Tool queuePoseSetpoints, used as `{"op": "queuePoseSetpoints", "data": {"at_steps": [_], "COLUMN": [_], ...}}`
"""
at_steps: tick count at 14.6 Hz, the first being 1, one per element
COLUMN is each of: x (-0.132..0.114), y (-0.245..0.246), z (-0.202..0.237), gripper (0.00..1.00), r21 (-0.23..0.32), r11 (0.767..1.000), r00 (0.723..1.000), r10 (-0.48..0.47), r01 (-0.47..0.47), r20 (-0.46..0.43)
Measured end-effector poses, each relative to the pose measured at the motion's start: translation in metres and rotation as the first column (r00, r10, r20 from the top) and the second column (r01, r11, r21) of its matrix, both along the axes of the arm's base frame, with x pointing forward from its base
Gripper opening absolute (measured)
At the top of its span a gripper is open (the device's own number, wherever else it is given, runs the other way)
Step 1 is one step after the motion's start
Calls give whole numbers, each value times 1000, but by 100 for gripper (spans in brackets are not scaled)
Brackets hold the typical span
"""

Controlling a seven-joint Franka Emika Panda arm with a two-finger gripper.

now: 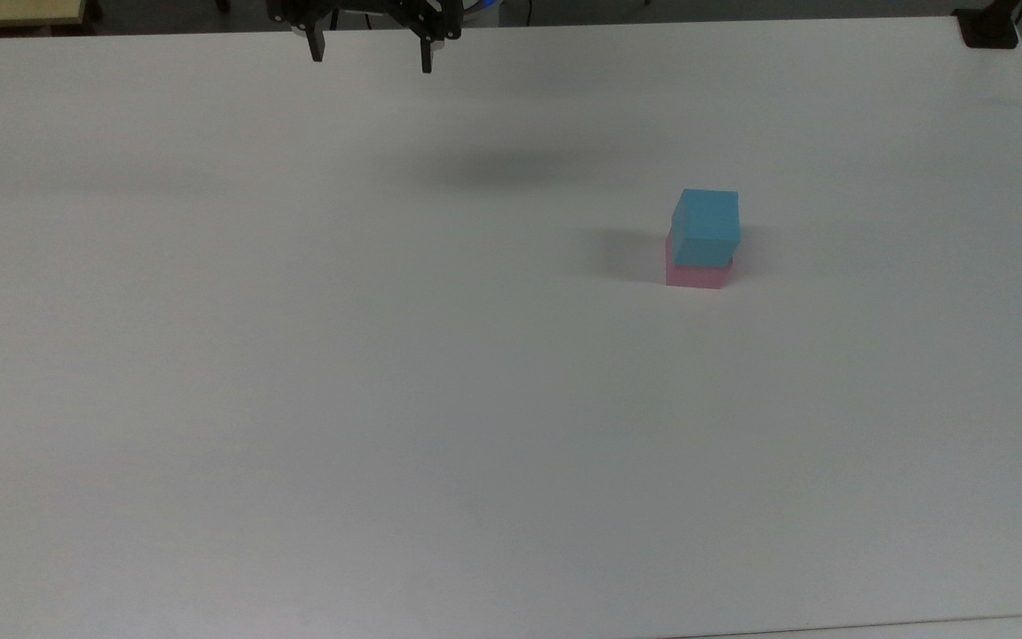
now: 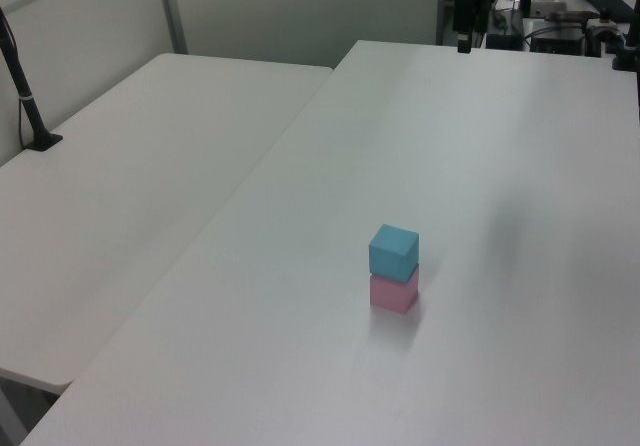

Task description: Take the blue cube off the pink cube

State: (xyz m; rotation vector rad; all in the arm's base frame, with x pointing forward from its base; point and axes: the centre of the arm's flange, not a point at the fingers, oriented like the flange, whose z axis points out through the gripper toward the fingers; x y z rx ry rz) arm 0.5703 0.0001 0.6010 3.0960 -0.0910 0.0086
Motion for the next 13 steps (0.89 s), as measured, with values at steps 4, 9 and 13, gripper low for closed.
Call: {"op": "queuePoseSetpoints", "data": {"at_steps": [4, 9, 13], "x": [0, 0, 1], "y": [0, 1, 26], "z": [0, 0, -4], "gripper": [100, 100, 100], "r21": [0, 2, 83], "r11": [999, 999, 996], "r00": [999, 999, 1000], "r10": [39, 48, 30], "r01": [-39, -48, -29], "r20": [-2, -2, -7]}}
